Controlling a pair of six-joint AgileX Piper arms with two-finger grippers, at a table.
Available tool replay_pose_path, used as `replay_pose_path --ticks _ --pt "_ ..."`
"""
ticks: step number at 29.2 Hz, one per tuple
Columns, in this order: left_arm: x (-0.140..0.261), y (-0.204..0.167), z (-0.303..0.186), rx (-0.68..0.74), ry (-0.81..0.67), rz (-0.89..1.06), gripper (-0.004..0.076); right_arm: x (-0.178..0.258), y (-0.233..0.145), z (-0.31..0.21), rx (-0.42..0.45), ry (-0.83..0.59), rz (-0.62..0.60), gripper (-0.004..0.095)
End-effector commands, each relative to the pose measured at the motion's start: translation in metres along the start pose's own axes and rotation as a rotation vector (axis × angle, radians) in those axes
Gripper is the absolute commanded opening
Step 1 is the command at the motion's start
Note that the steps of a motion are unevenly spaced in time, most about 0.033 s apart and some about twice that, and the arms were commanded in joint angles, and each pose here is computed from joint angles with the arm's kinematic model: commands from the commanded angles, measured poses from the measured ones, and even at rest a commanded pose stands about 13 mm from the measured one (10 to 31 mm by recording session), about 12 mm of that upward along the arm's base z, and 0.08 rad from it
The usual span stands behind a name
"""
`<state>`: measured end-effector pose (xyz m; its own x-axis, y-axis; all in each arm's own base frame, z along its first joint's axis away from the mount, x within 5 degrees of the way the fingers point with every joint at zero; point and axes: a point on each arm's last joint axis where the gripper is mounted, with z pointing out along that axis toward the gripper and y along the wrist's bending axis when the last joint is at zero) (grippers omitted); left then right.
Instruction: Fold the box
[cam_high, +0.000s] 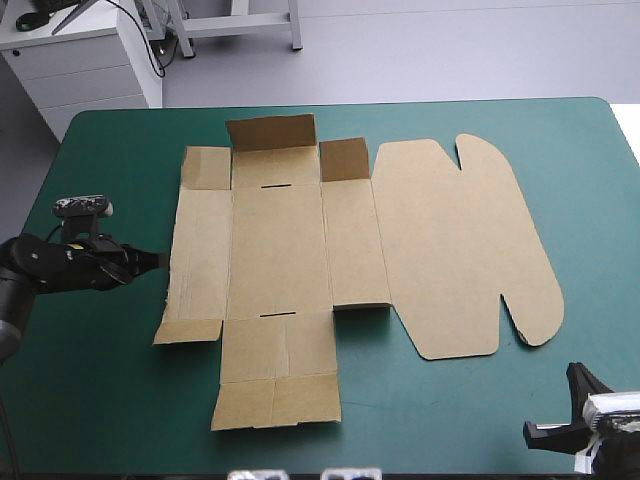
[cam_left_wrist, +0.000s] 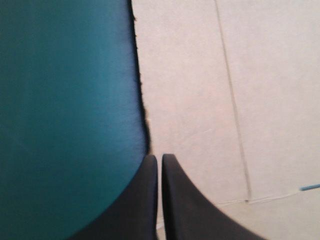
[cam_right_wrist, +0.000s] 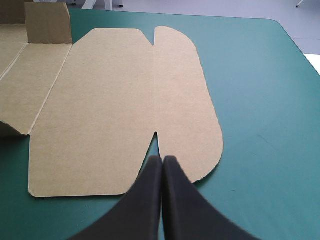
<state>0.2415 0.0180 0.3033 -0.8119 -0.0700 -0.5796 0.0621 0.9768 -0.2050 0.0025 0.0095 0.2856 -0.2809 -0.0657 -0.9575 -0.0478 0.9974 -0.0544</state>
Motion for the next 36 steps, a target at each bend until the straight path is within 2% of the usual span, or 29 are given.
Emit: replay_pose_path --ticks 1,4,12,15,18,20,23,25,29,36 --pt "-0.02 0.021 0.005 0.247 -0.044 -0.177 0.0018 -0.011 -0.001 -0.007 0.016 -0.113 0.0 -0.0019" --pt "-0.02 0.038 0.018 0.249 0.01 -0.229 0.0015 -0.011 -0.001 -0.007 0.016 -0.114 0.0 -0.0019" --pt "-0.017 0.052 0.053 0.252 0.113 -0.26 0.0015 -0.011 -0.001 -0.007 0.016 -0.116 0.0 -0.0019" --pt "-0.018 0.052 0.057 0.241 0.125 -0.205 0.0065 -0.011 -0.001 -0.007 0.016 -0.116 0.0 -0.0019" --pt "-0.019 0.051 0.057 0.252 0.111 -0.214 0.0203 -0.011 -0.001 -0.006 0.016 -0.114 0.0 -0.0019" --pt "-0.02 0.051 0.057 0.249 0.106 -0.216 0.0355 -0.011 -0.001 -0.006 0.016 -0.114 0.0 -0.0019" --pt "-0.02 0.053 0.058 0.223 0.094 -0.222 0.0542 -0.011 -0.001 -0.006 0.016 -0.114 0.0 -0.0019" --pt "-0.02 0.054 0.059 0.223 0.096 -0.223 0.0597 -0.011 -0.001 -0.006 0.016 -0.114 0.0 -0.0019" --pt "-0.02 0.043 0.063 0.25 0.119 -0.202 0.0587 -0.011 -0.001 -0.006 0.016 -0.114 0.0 -0.0019" --pt "-0.012 0.03 0.091 0.29 0.242 -0.155 0.0584 -0.011 -0.001 -0.006 0.016 -0.114 0.0 -0.0019"
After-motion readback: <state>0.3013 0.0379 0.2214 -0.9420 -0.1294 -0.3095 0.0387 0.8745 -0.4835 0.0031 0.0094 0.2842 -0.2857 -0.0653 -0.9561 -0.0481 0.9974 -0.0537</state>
